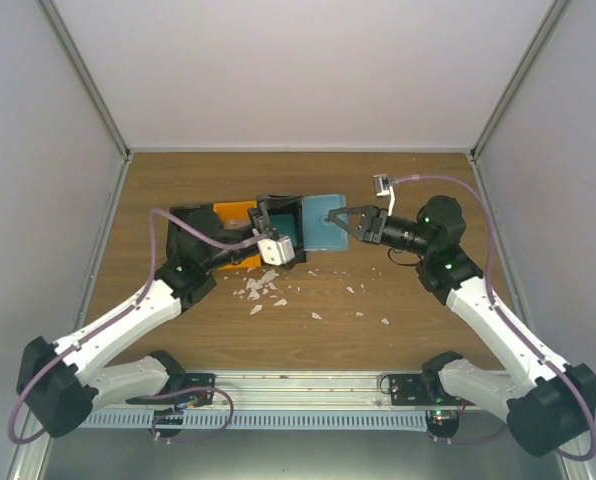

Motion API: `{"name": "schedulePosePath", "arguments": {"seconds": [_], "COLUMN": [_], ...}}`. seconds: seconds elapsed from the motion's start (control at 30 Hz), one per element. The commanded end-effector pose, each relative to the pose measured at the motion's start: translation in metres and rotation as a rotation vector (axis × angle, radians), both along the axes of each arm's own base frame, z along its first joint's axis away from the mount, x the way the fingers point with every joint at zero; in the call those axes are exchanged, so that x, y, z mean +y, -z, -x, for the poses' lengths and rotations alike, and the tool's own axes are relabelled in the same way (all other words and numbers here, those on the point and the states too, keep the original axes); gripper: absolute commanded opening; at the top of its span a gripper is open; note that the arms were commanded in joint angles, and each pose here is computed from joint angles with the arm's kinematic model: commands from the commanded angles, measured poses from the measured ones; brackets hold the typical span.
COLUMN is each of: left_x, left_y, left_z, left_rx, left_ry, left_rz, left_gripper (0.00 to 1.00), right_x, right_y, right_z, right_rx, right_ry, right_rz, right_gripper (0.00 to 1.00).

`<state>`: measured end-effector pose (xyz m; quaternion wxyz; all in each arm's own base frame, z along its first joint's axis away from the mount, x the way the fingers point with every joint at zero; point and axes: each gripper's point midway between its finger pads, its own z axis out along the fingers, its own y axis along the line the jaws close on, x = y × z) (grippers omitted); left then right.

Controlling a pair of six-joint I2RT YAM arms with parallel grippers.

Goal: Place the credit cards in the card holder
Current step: Pick up the card holder from the center of the board.

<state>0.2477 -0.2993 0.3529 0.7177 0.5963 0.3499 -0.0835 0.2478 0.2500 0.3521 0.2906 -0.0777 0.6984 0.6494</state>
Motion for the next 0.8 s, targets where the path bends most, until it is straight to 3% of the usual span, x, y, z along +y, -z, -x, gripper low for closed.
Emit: {"name": "schedulePosePath", "arguments": {"seconds": [0.0, 0.1, 0.2, 0.3, 0.53, 0.77], "left_x": [0.006, 0.011, 0.017, 0.023, 0.011, -0.003], "left_y": [-0.03, -0.033, -0.029, -0.021, 0.005, 0.013], "left_z": [0.026, 0.033, 0.036, 0.027, 0.024, 0.031], "left_rx": [0.4, 0.755, 1.006, 1.202, 1.523, 1.656], "left_ry": [0.099, 0.12, 0.115, 0.056, 0.119, 0.195], "left_rz": [0.215, 0.337, 0.437, 0.523, 0.552, 0.493], "left_gripper": [0.99, 0.99, 0.99, 0.99, 0.99, 0.58], "right_x": [-0.013, -0.013, -0.012, -0.011, -0.007, -0.004], "right_y": [-0.021, -0.017, -0.012, -0.011, -0.013, -0.015], "right_z": [-0.003, -0.001, 0.004, 0.013, 0.043, 0.061], "right_rx": [-0.251, -0.316, -0.361, -0.392, -0.427, -0.45], "right_ry": [0.063, 0.052, 0.029, -0.009, -0.133, -0.199], "right_rz": [0.049, 0.092, 0.109, 0.088, -0.023, -0.072], "right_gripper": [0.01, 0.0, 0.01, 0.01, 0.0, 0.0]}}
